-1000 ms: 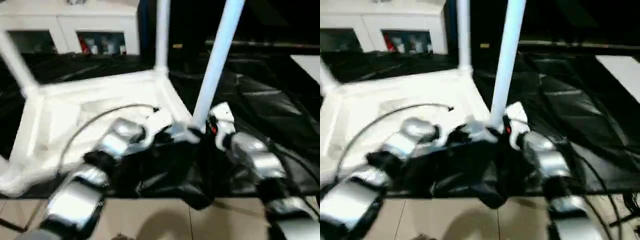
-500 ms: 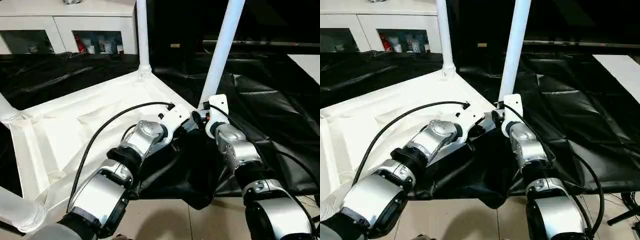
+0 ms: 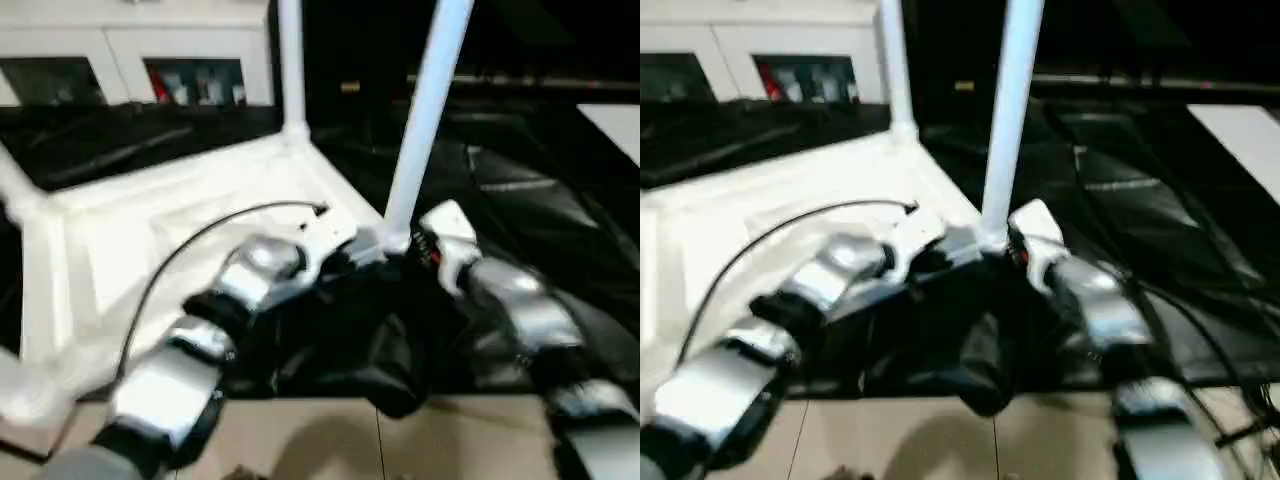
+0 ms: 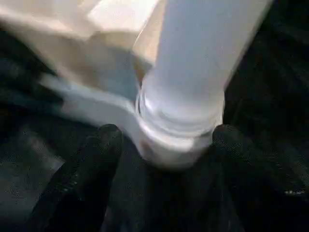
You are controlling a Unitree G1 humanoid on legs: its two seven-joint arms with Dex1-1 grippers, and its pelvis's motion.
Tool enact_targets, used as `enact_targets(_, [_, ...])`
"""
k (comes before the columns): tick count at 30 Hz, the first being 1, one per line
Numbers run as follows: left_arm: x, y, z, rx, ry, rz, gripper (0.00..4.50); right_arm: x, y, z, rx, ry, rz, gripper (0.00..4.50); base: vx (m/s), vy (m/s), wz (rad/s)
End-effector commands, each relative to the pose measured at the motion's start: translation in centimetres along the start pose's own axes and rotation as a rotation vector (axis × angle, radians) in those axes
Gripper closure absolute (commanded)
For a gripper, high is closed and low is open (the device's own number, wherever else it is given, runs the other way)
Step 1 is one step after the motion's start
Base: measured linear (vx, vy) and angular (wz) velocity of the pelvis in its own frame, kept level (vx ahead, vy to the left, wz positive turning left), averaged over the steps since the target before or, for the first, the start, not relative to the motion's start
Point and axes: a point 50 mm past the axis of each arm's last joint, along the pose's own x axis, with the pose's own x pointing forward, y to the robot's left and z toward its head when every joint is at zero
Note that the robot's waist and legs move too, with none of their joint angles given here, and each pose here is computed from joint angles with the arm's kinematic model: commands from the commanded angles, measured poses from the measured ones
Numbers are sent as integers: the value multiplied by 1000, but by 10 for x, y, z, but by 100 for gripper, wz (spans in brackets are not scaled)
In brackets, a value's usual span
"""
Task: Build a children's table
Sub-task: Rotate leg to tighten
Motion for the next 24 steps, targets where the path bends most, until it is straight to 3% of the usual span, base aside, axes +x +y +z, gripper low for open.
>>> enact_targets(1, [-2, -12, 0, 78, -21, -151, 450, -6, 0, 9, -30, -39, 58, 116, 0, 0, 0])
enact_targets(6, [-14, -17, -4, 119, -15, -287, 450, -18, 2, 8, -46, -33, 166, 116, 0, 0, 0])
enact_targets(21, [-23, -18, -6, 124, -17, -305, 450, -16, 18, 10, -48, -30, 305, 116, 0, 0, 0])
enact_targets(24, [-23, -18, -6, 123, -16, -301, 450, -16, 18, 7, -43, -18, 308, 152, 0, 0, 0])
